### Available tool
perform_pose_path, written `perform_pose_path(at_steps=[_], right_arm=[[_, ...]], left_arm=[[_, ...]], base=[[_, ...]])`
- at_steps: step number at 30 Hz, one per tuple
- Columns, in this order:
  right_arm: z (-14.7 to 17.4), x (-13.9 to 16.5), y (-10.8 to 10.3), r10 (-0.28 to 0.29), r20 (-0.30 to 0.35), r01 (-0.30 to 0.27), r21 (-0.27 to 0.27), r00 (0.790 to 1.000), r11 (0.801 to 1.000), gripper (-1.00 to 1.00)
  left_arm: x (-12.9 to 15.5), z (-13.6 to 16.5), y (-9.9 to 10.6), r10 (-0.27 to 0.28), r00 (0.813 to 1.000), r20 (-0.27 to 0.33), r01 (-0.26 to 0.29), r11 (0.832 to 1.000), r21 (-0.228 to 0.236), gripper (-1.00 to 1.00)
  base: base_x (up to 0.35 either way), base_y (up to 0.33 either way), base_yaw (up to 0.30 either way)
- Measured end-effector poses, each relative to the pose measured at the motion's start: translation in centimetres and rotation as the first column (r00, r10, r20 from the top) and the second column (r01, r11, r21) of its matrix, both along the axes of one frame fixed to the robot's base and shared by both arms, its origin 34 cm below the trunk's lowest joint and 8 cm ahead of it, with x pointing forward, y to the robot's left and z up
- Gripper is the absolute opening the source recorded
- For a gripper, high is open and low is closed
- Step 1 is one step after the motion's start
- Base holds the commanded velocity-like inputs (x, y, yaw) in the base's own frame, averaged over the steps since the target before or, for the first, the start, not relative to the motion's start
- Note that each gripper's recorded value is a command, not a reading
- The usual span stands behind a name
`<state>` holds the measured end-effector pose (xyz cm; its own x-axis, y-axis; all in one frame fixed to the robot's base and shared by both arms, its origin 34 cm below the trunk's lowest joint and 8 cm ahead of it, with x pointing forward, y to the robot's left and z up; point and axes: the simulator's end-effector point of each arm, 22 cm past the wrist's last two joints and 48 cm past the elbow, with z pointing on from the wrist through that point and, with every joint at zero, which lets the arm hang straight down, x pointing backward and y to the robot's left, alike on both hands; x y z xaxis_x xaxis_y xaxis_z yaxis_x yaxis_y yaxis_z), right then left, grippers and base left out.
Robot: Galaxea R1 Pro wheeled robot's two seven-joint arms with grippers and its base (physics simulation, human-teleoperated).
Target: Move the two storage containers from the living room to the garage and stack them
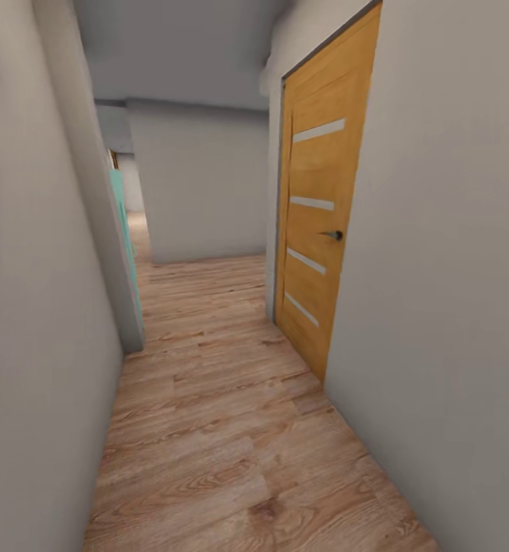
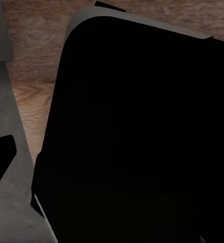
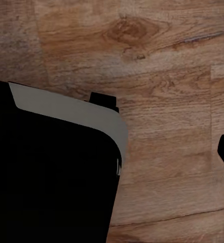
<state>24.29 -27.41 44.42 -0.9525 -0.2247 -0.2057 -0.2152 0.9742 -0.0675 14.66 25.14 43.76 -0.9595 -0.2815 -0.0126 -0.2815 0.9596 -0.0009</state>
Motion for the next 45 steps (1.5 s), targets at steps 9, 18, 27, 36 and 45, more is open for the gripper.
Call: perform_pose_path(at_steps=[9,18,27,36,45], right_arm=[[0.01,0.03,-0.03,0.004,0.001,-0.004,-0.002,1.0,1.0,1.0],[-0.03,-0.15,0.0,-0.001,-0.007,0.001,-0.003,1.0,1.0,1.0],[-0.05,-0.22,0.0,-0.004,-0.01,0.004,-0.003,1.0,1.0,1.0],[-0.01,-0.04,0.07,0.005,-0.002,-0.005,-0.002,1.0,1.0,1.0],[-0.01,-0.03,0.08,0.006,-0.002,-0.006,-0.002,1.0,1.0,1.0]], left_arm=[[-0.01,0.0,-0.05,0.0,1.0,0.0,0.0,1.0,-0.001,1.0],[-0.01,0.0,-0.06,0.0,1.0,0.0,0.0,1.0,-0.001,1.0],[-0.01,0.0,-0.06,-0.001,1.0,0.0,0.001,1.0,-0.001,1.0],[-0.03,0.0,-0.07,-0.002,1.0,-0.001,0.002,1.0,-0.001,1.0],[-0.03,0.0,-0.08,-0.002,1.0,-0.001,0.002,1.0,-0.002,1.0]], base=[[0.314,0.0,0.004],[0.321,0.0,0.0],[0.321,-0.022,0.0],[0.321,-0.082,0.199],[0.321,-0.086,0.273]])
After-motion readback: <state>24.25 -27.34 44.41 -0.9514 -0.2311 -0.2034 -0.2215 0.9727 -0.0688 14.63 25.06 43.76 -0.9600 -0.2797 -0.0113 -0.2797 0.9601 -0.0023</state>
